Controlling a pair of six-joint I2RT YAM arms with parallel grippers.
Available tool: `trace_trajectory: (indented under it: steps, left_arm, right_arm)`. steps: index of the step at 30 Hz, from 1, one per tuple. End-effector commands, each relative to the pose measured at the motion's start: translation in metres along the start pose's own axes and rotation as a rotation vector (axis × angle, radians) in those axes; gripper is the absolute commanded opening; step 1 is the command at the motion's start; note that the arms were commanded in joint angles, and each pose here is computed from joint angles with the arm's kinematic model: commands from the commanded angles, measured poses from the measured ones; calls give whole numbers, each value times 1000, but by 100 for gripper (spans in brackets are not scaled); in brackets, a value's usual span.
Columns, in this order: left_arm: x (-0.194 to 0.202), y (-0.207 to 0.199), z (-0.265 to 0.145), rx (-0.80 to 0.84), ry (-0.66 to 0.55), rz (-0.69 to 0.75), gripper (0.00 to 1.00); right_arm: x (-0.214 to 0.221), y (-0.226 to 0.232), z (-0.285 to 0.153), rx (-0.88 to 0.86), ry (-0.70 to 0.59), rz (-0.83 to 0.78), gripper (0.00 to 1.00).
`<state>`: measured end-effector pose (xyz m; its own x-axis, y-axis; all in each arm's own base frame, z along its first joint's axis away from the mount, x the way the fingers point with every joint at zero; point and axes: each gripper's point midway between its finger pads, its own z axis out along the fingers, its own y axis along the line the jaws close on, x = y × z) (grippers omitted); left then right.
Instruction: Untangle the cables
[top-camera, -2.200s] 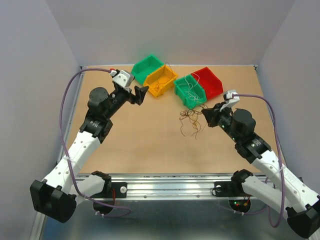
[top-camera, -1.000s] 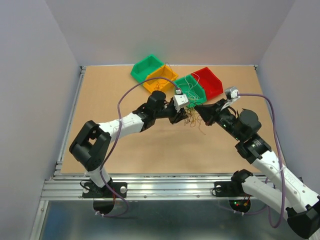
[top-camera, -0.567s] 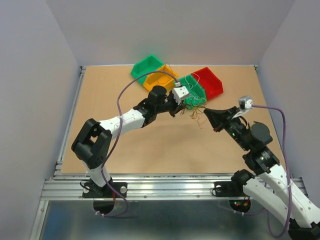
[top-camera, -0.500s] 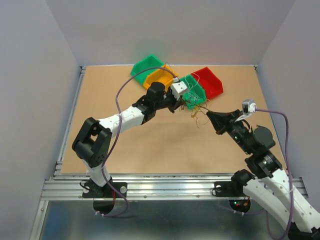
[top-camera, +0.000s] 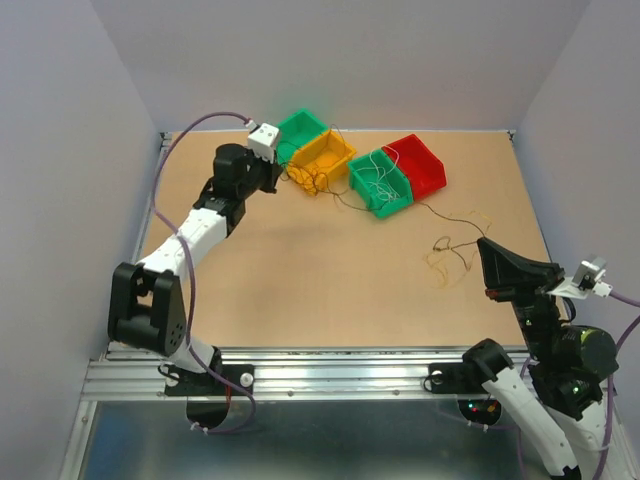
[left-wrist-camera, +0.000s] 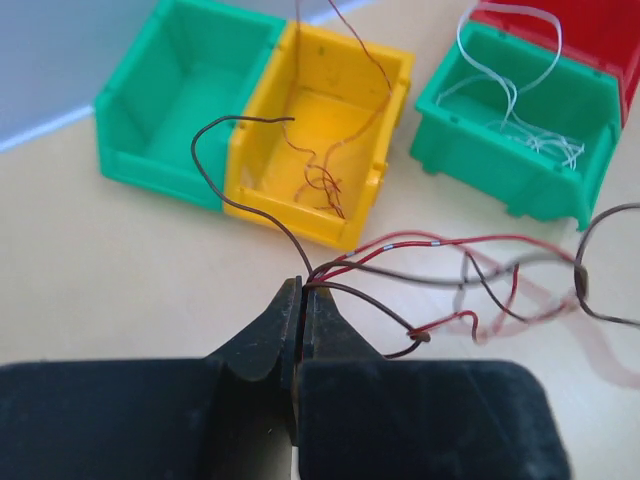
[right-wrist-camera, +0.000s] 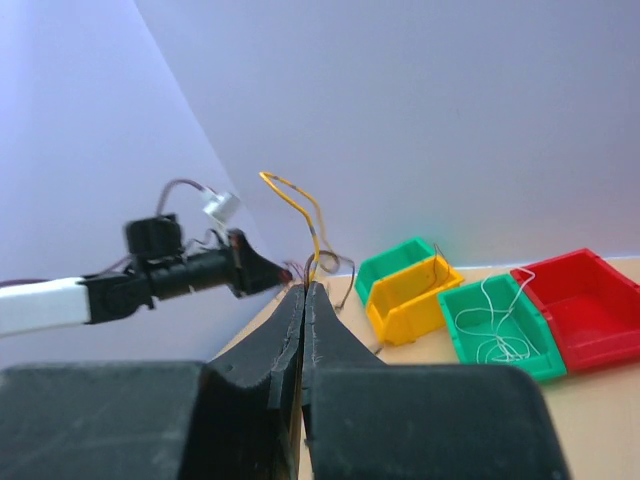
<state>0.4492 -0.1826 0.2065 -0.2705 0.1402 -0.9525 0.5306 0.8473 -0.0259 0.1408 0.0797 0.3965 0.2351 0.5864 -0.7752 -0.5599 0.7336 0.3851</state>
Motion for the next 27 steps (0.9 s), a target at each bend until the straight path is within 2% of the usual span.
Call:
trace_trajectory:
  steps: [1, 8, 10, 13, 14, 16, 19, 20, 22, 23, 25, 27]
  left_arm:
    - [-81, -5, -50, -50, -239, 50, 0]
    - [-132, 23, -135, -311, -457, 76, 0]
    - [-141, 45, -162, -448, -509, 38, 0]
    - [-147, 63, -187, -520, -559, -13, 0]
    - [-153, 74, -206, -560, -596, -22, 0]
    - [-153, 80, -218, -570, -622, -48, 0]
    - [-158, 84, -237, -593, -667, -62, 0]
    - [-161, 79, -241, -578, -682, -56, 0]
    - [-158, 74, -242, -552, -688, -47, 0]
    - [-163, 65, -246, -515, -713, -32, 0]
    - [-162, 59, -246, -483, -726, -26, 0]
    - [-165, 35, -242, -356, -735, 28, 0]
  right_arm:
    - [2, -5, 6, 48, 39, -1, 1]
    - [19, -19, 22, 119, 97, -18, 2]
    - [13, -33, 20, 196, 59, -10, 2]
    - [-3, -49, 8, 292, -33, 26, 3]
    - [-5, -61, 4, 351, -62, 27, 6]
    - [-10, -65, -2, 375, -89, 24, 11]
    - [-11, -63, -4, 357, -90, 10, 34]
    - [-7, -59, 0, 333, -68, 6, 42]
    - [0, -54, 6, 306, -29, -3, 48]
    - [11, -50, 13, 280, 19, -16, 54]
    - [18, -46, 21, 258, 60, -26, 56]
    - [37, -43, 31, 231, 142, -49, 60]
